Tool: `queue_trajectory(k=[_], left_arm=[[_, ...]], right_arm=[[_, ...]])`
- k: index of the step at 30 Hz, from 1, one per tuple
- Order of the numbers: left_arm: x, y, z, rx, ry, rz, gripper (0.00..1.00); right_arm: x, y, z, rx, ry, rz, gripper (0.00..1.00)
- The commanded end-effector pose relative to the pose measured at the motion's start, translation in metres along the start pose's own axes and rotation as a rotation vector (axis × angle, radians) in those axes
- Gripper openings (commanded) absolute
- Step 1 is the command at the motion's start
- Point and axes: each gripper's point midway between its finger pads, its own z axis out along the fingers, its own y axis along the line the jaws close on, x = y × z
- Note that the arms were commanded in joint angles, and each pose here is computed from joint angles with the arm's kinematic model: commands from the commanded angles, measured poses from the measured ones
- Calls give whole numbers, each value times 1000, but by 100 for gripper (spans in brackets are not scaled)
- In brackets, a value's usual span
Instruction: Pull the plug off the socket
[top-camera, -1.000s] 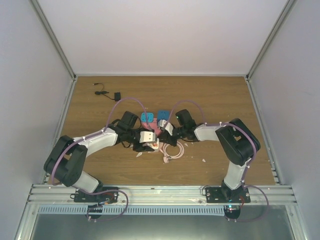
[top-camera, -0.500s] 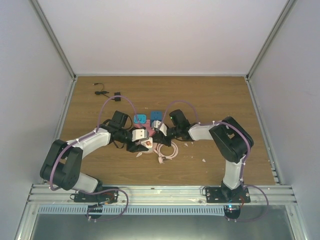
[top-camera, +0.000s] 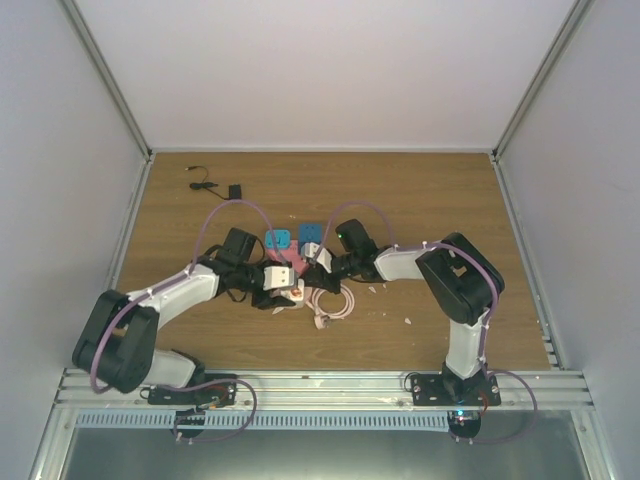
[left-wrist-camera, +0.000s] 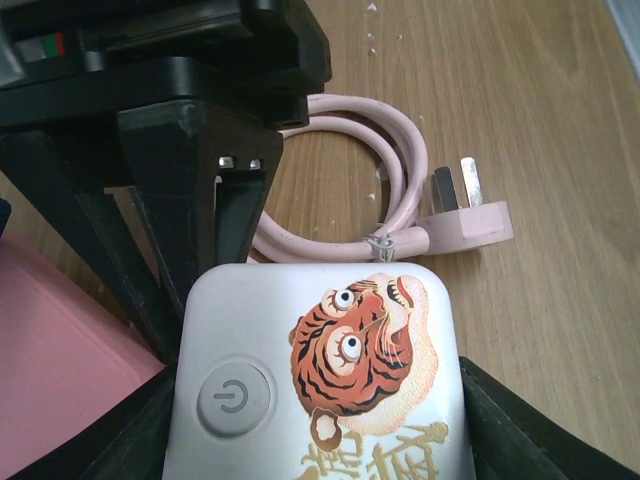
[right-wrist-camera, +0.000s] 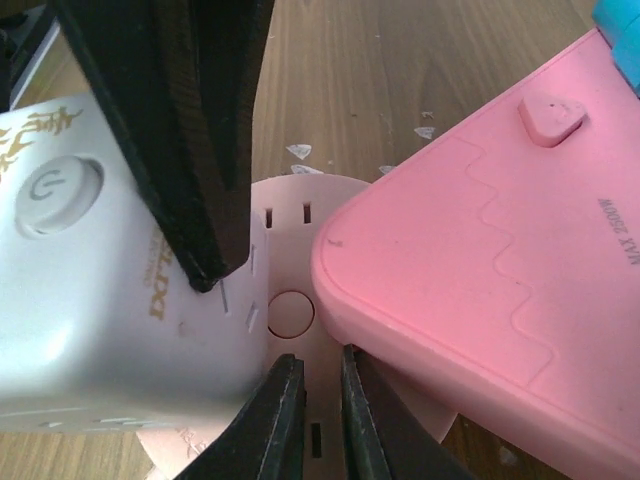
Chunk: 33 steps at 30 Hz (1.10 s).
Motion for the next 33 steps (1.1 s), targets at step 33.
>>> queue_trajectory(k=[33], left_arm=[[-47,-13,-25,-68,-168,255,31]], right_arm=[[88,9,27,21,285,129,13]])
